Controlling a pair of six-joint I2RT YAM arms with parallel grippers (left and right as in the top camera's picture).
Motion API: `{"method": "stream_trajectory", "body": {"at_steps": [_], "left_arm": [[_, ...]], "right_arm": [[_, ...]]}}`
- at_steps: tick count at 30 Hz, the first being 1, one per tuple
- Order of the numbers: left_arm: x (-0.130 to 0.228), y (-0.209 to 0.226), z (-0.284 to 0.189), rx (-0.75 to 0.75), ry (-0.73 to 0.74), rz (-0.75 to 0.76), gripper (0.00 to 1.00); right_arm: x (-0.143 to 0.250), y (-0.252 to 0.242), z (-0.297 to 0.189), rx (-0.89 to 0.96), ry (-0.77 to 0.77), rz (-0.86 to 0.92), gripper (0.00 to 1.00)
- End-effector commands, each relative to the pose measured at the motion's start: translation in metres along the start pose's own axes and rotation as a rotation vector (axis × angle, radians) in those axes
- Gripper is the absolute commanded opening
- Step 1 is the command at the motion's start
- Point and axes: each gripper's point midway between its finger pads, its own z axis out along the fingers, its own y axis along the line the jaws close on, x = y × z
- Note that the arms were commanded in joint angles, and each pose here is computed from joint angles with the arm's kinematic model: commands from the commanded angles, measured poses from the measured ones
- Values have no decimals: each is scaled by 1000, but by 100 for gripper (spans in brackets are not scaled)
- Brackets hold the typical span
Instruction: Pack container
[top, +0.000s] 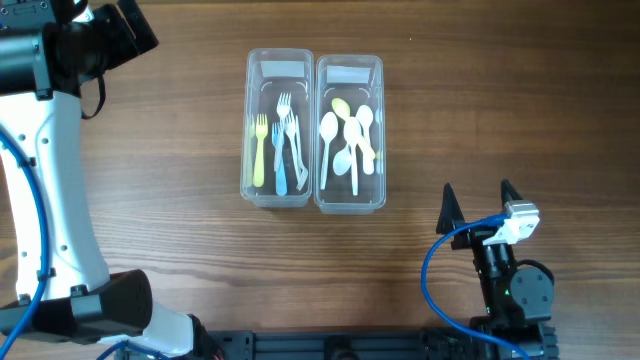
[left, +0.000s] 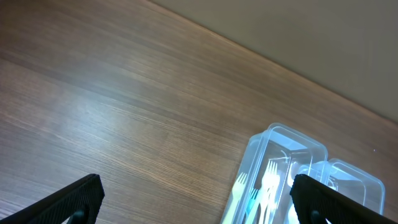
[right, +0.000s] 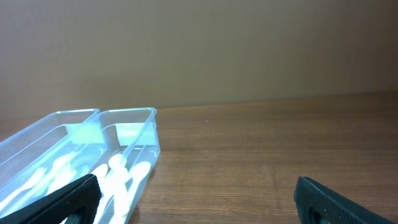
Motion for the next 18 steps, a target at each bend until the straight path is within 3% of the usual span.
{"method": "stream_trajectory", "body": {"at_steps": [1,10,14,18], "left_arm": [[-1,2,0,-1,-2,5,100],[-3,1,-10,5,-23,5,100],[-8,-9,-74,62,-153,19,100],[-5,-18,-172,130,-375,45,100]], "right_arm": [[-1,2,0,-16,-7,-20,100],[-1,2,0,-16,-7,-20,100],[-1,2,0,-16,-7,-20,100],[-1,2,0,-16,-7,-20,100]]}}
